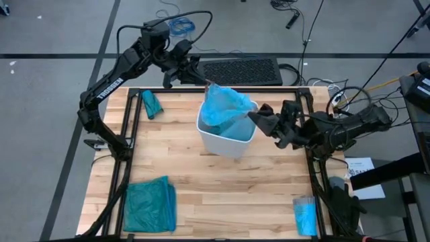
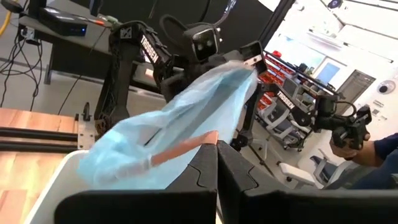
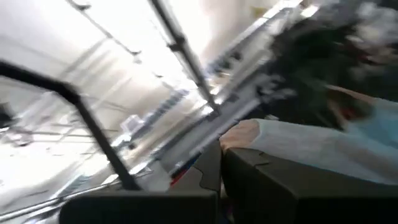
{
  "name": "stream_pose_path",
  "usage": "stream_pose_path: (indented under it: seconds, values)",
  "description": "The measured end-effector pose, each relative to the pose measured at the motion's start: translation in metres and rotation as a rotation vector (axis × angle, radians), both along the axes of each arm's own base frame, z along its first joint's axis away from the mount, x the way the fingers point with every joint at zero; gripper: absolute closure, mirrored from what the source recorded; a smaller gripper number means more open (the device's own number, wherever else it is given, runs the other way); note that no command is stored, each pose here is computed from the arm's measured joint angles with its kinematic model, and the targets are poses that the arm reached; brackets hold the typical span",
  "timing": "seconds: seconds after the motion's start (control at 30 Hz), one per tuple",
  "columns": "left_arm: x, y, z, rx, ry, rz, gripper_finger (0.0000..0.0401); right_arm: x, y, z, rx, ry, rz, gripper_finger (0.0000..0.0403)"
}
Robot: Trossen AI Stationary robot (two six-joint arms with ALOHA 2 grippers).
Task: Place trash/remove bag and relplace
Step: Remove the blue trash bag from the white trash bin
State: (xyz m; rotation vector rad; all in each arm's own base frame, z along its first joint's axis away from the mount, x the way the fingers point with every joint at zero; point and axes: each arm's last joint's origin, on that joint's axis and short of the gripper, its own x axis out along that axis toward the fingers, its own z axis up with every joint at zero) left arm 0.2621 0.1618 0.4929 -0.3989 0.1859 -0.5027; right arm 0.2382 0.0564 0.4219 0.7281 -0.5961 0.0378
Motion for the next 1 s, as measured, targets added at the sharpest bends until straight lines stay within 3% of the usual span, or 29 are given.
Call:
stream_pose_path:
  seconds: [0.13,0.3,0.4,0.47,0.6,1.0]
  values:
    - [0.000,0.000,0.000,0.000,0.000,0.000,0.0401,0.004,-0.004,-0.010,0.115,0.120,-0.075,0.0403]
    - [0.000,0.000,0.000,0.000,0.000,0.000,0.0401,0.007,-0.001,-0.009,0.084,0.079,-0.017,0.0403]
    - [0.000,0.000,0.000,0.000,0.000,-0.001,0.0401,0.007,-0.004,-0.018,0.186,0.187,-0.129,0.0403]
    - [0.001,-0.001,0.000,0.000,0.000,-0.006,0.0401,0.011,-0.003,-0.018,0.142,0.164,-0.090,0.0403]
    - [0.004,-0.007,0.001,0.006,-0.010,-0.037,0.0401,0.009,-0.005,-0.004,0.045,-0.027,-0.008,0.0403]
    - [0.043,-0.042,-0.009,0.035,-0.034,-0.174,0.0401,0.033,-0.028,-0.021,0.121,0.038,-0.005,0.0403]
